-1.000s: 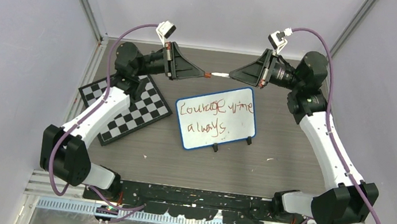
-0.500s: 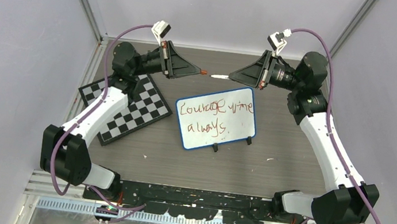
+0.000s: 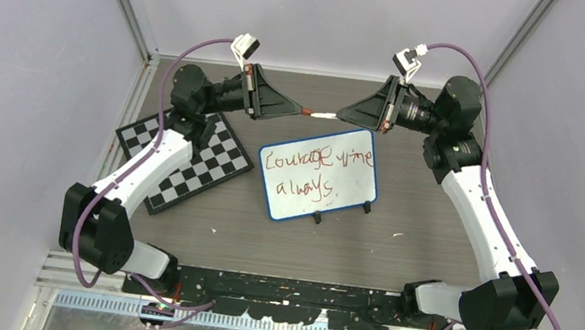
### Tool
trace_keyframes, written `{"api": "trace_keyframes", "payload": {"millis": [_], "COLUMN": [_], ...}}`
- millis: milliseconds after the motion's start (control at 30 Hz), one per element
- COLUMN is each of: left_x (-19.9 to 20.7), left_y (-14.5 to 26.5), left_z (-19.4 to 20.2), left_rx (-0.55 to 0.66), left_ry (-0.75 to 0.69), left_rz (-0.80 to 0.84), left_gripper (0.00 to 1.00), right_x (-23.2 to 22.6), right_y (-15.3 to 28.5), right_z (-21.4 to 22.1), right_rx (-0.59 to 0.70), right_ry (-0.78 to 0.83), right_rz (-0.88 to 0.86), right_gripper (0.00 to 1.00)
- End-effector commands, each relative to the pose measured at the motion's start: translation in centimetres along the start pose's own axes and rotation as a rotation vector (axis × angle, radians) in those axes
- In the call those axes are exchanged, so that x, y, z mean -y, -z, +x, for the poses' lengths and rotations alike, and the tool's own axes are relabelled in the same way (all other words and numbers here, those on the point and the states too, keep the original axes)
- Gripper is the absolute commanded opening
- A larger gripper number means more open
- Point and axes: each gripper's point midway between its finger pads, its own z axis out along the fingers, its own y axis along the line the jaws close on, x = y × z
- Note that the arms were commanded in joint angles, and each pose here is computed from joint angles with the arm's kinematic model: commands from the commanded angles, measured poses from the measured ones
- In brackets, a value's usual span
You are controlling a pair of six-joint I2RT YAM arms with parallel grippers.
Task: Write a sentence on the whiteboard
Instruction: Close the whiteboard marker at the center of the board.
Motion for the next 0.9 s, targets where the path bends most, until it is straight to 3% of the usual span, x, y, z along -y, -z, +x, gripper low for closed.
{"api": "trace_keyframes", "payload": {"millis": [0,467,867], "left_x": [3.1,3.4,1.5], "left_y": [-0.2,1.2,0.9], "left_z": [-0.1,0.1,-0.2], "left_rx": [-0.001,0.007,0.021], "left_ry": [-0.089,-0.098,-0.059], "left_rz": [0.064,0.069,0.025], "left_gripper": [0.00,0.00,0.00], "right_x": [-2.0,-2.4,-2.9], "right_y": [0.2,0.5,0.6], "right_z": [-0.5,-0.5,-0.3], "right_rx": [0.018,0.020,0.015], "right_ry": [0.074,0.090,0.082], "right_rz": [-0.030,-0.024,-0.051], "right_gripper": [0.00,0.00,0.00]}}
